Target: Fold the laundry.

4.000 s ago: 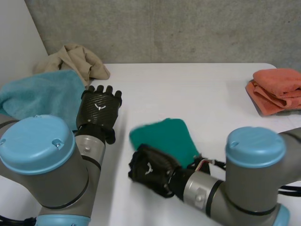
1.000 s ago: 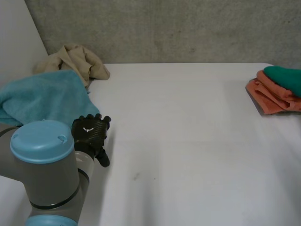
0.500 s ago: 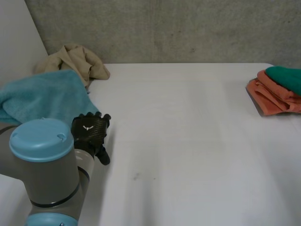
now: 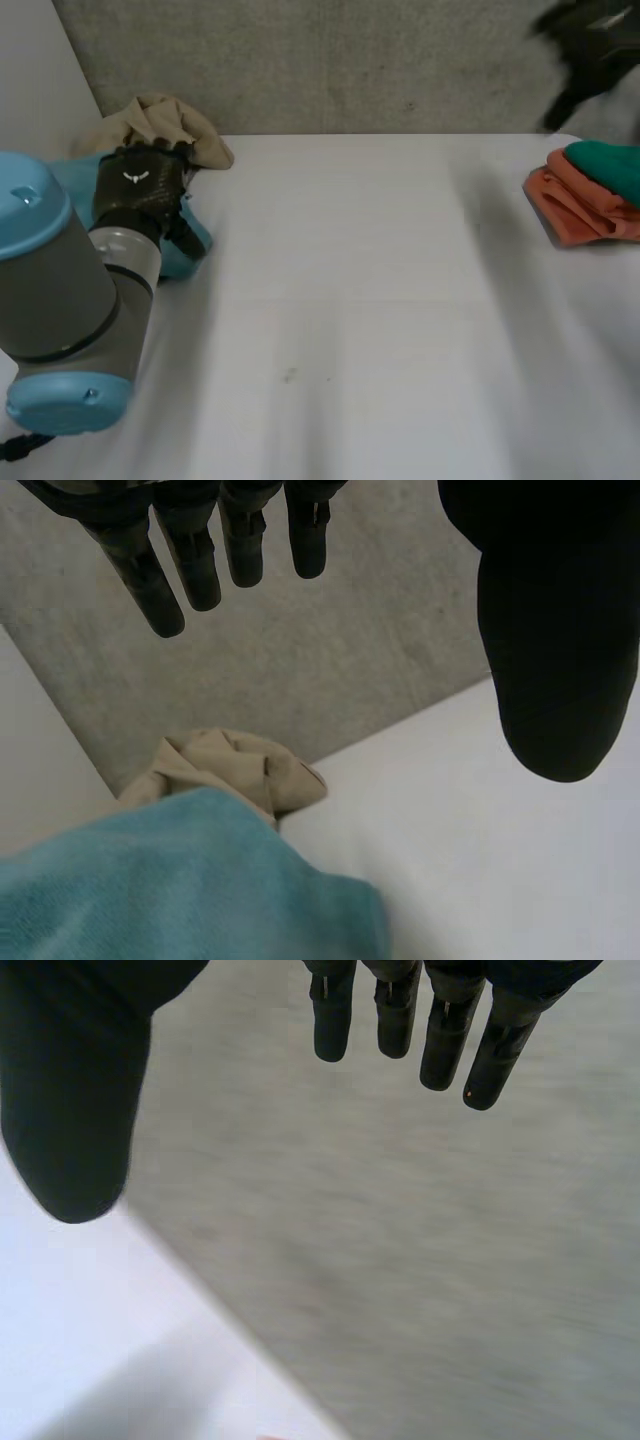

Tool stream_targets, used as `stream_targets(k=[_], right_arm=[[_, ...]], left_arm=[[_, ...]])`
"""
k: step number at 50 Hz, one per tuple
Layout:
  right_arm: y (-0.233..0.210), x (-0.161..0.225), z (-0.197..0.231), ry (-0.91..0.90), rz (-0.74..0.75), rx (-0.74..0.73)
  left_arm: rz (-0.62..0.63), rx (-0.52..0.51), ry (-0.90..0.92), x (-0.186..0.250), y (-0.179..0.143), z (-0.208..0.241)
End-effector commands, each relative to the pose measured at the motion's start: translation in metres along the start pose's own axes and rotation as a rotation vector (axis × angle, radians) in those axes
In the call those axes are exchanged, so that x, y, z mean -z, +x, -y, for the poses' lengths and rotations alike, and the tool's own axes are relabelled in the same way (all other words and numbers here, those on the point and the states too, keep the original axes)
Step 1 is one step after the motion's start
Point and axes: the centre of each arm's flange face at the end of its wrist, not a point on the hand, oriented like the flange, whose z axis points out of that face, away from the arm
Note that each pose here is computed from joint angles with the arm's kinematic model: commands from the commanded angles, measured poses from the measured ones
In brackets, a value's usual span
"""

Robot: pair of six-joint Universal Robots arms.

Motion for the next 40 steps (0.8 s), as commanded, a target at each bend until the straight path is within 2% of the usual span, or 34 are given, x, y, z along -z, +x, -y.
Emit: stream_targets(k=[1,8,12,28,37,40], right_arm=[[-0.099,0.049,-0.042,-0.191,0.29,-0.11],[-0.134,0.081,-0.096,-0.307,0.373,-0.127],[-0.137,0.087,-0.111,-0.329,0.373,-0.131],[-0.117,0.086,-0.122,-0.362,0.308,-0.163],[-0.116,0.086,-0.126,-0.358,0.315,-0.169],[-0.119,0.088,-0.128,-0.342,0.321,-0.167]], left_arm=[[-0.021,0.0,0.001,-0.005,-0.003,0.0],[0.003,-0.001,-0.015,-0.013,-0.013,-0.005],[0.019,-0.001,-0.022,-0.018,-0.019,-0.007],[0.023,0.0,-0.032,-0.025,-0.024,-0.013],[0.044,-0.011,-0.014,-0.042,-0.042,-0.009],[0.05,-0.043,-0.032,-0.055,-0.048,-0.017]])
